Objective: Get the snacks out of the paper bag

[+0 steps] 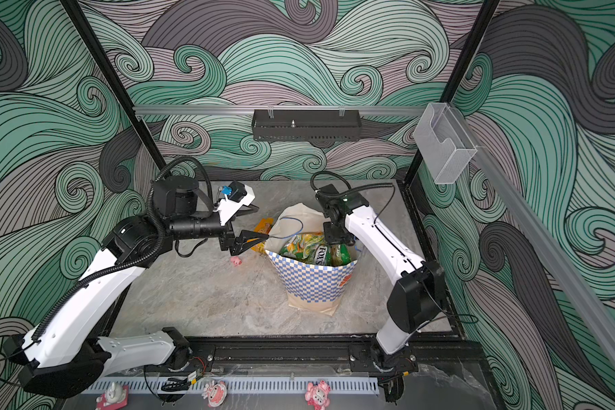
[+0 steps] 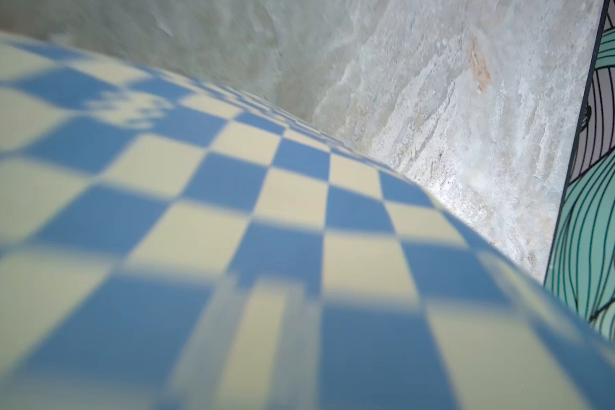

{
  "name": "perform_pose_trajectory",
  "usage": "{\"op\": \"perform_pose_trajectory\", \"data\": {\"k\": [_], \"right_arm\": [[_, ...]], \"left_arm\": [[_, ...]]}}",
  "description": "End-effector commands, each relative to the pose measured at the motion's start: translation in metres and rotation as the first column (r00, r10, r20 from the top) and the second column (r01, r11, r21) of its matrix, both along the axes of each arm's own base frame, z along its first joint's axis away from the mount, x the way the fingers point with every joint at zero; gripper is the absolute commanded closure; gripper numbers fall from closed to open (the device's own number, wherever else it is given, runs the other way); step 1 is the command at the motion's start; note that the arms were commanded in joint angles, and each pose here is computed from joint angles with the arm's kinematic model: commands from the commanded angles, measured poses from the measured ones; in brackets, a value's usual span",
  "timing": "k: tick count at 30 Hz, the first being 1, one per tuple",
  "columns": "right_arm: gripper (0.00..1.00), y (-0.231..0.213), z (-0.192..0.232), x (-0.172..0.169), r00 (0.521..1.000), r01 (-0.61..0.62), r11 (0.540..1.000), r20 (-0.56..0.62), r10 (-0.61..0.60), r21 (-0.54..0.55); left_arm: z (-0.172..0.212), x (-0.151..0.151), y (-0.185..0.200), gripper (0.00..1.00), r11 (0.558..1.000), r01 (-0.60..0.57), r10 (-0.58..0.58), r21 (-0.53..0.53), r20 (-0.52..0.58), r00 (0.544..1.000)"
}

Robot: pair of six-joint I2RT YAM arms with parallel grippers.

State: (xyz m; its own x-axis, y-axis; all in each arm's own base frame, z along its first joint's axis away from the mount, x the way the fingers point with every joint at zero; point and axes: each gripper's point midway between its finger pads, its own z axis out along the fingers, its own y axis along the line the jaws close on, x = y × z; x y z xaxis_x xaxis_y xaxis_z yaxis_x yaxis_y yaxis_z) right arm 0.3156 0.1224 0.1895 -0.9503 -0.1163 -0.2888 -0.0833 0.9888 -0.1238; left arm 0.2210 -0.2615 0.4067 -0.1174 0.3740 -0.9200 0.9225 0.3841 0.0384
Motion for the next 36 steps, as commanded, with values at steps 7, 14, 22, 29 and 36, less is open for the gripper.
{"op": "perform_pose_trajectory", "data": {"k": [7, 14, 22, 29, 36], "right_arm": [[1.0, 0.015, 0.086, 0.004, 0.982, -0.014, 0.983, 0.189, -0.021, 0.183], [1.0, 0.032, 0.135, 0.01, 0.964, -0.077, 0.957, 0.266, 0.0, 0.279], [1.0, 0.044, 0.187, 0.009, 0.936, -0.138, 0.916, 0.351, -0.003, 0.377], [1.0, 0.046, 0.242, 0.021, 0.875, -0.169, 0.891, 0.48, -0.061, 0.421], [1.0, 0.019, 0.274, 0.05, 0.817, -0.087, 0.865, 0.532, -0.222, 0.494]], "left_arm": [[-0.004, 0.016, -0.003, 0.11, 0.999, -0.035, 0.035, -0.012, 0.066, 0.997], [0.007, 0.03, -0.018, 0.04, 1.0, 0.01, -0.005, -0.029, 0.163, 0.987], [0.002, 0.039, -0.022, 0.01, 0.999, -0.015, 0.019, -0.035, 0.101, 0.995], [0.011, 0.038, -0.039, 0.01, 0.991, 0.1, -0.089, -0.093, 0.11, 0.99], [0.013, 0.028, -0.039, 0.01, 0.978, 0.181, -0.169, -0.103, 0.113, 0.979]]}}
